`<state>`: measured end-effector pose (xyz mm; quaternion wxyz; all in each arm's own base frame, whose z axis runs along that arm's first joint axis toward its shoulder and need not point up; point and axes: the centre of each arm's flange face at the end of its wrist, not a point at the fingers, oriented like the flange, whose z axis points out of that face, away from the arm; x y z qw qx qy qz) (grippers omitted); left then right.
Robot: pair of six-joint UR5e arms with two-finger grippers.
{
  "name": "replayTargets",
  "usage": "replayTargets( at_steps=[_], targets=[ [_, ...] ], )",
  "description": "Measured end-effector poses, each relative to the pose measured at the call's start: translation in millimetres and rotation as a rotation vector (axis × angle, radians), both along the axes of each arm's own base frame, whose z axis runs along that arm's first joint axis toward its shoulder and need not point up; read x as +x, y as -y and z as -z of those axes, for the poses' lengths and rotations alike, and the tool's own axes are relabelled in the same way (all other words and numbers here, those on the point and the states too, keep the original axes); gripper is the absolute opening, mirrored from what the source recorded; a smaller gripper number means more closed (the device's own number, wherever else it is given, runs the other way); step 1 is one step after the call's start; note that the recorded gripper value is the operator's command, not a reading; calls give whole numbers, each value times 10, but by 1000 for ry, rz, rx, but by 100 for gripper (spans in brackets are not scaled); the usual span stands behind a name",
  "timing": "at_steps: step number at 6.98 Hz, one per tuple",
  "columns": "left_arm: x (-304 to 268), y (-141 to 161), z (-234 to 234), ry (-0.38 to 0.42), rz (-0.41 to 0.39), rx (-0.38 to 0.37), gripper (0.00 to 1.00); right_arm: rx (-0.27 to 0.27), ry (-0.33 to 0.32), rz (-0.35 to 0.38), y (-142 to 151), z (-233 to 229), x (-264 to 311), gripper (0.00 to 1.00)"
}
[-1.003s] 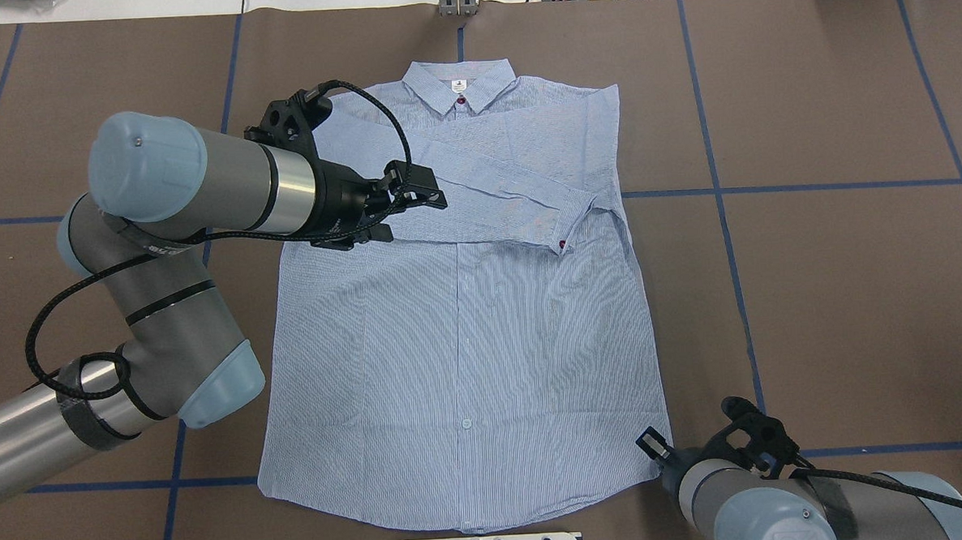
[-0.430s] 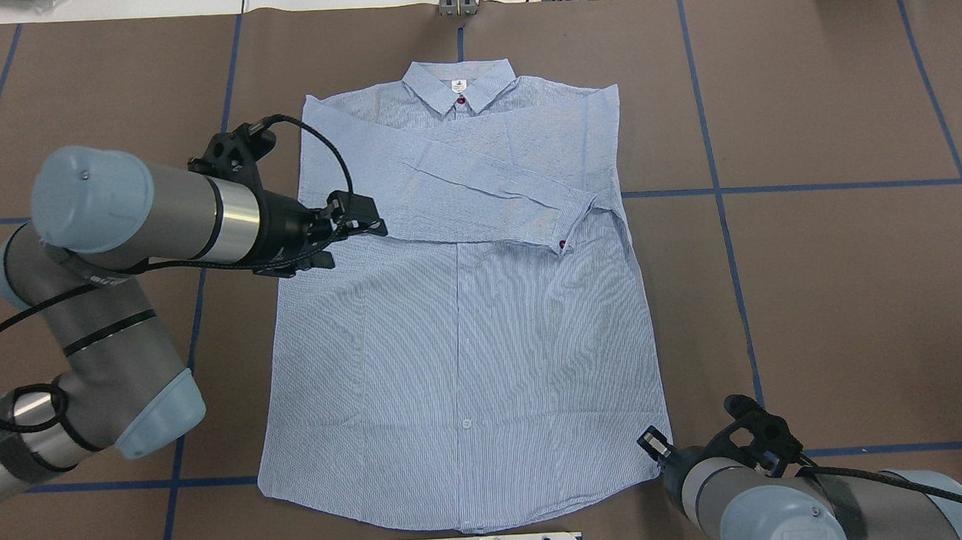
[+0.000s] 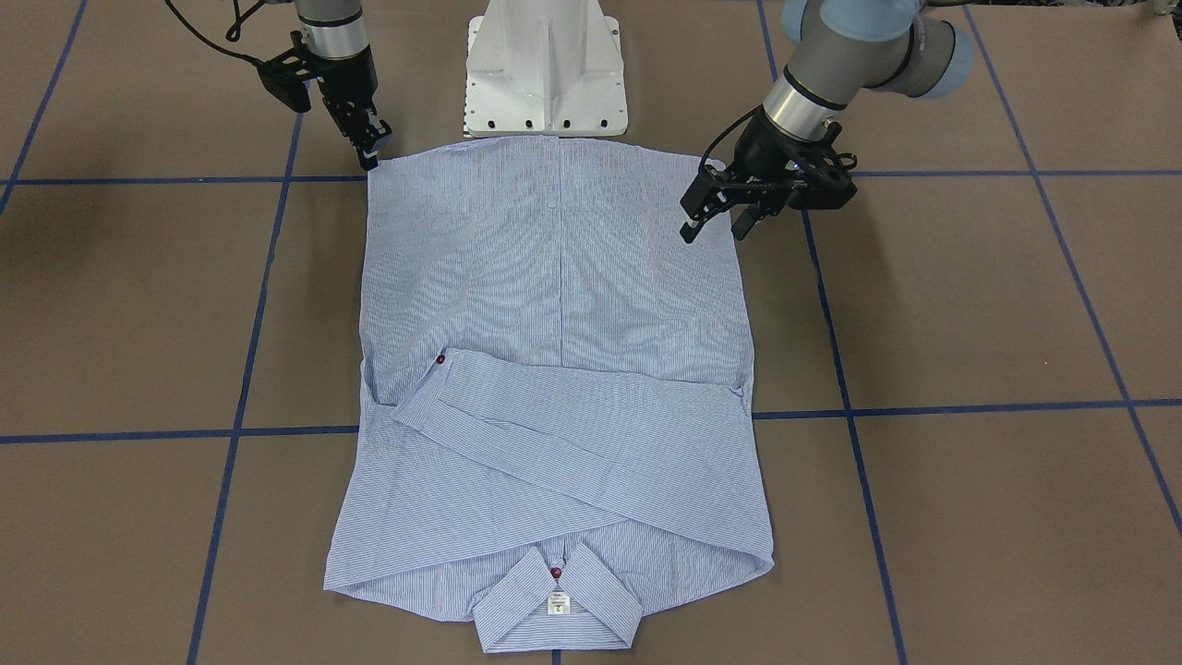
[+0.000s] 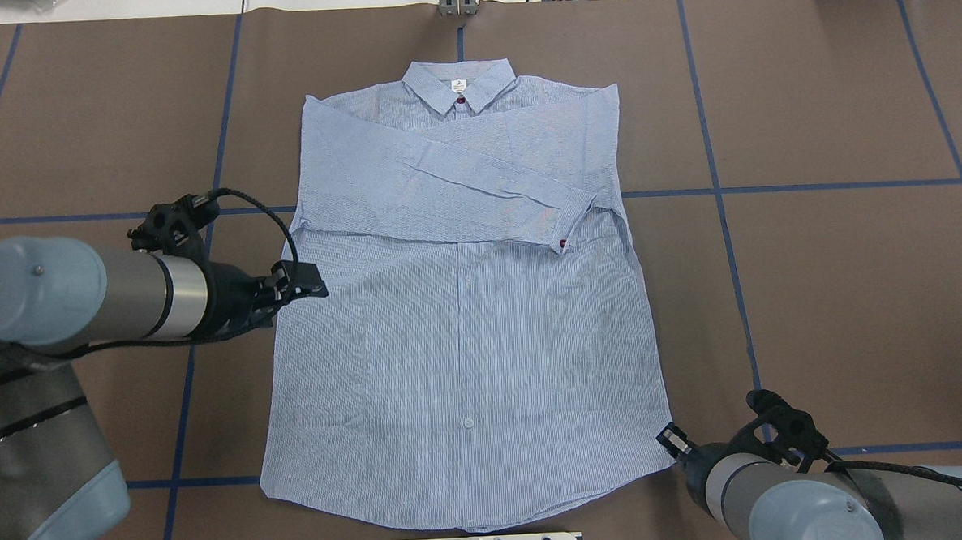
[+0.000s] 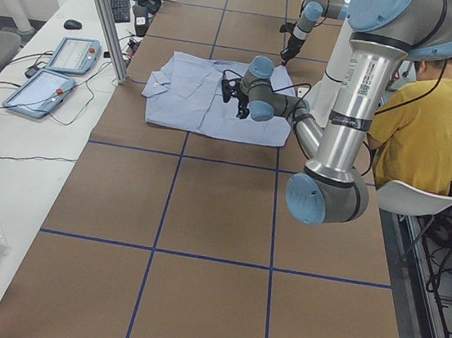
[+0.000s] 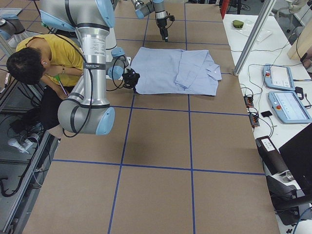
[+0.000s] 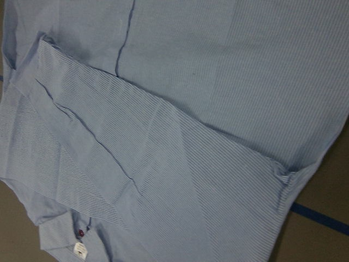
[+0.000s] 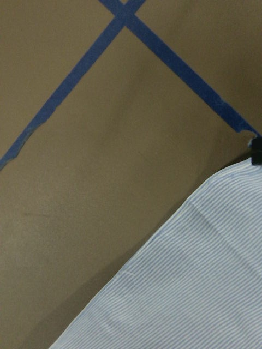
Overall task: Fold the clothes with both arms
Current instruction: 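Lower both grippers to the hem corners nearest the robot and grasp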
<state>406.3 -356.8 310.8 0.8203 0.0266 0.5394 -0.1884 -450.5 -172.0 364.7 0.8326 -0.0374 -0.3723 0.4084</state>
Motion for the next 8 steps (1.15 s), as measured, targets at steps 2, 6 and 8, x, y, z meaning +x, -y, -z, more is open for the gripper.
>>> replayTargets(
  at_steps=[2,6,8],
  targets=[
    [107,-485,-310,78,-13,-25,84,1,-5,2,2,-17,34,0],
    [548,-1245,-484,142,-59,-118,72,2,-8,3,0,-31,35,0],
    [604,-1436,-581,163,-86,-135,70,2,-8,5,-8,-31,29,0]
  ],
)
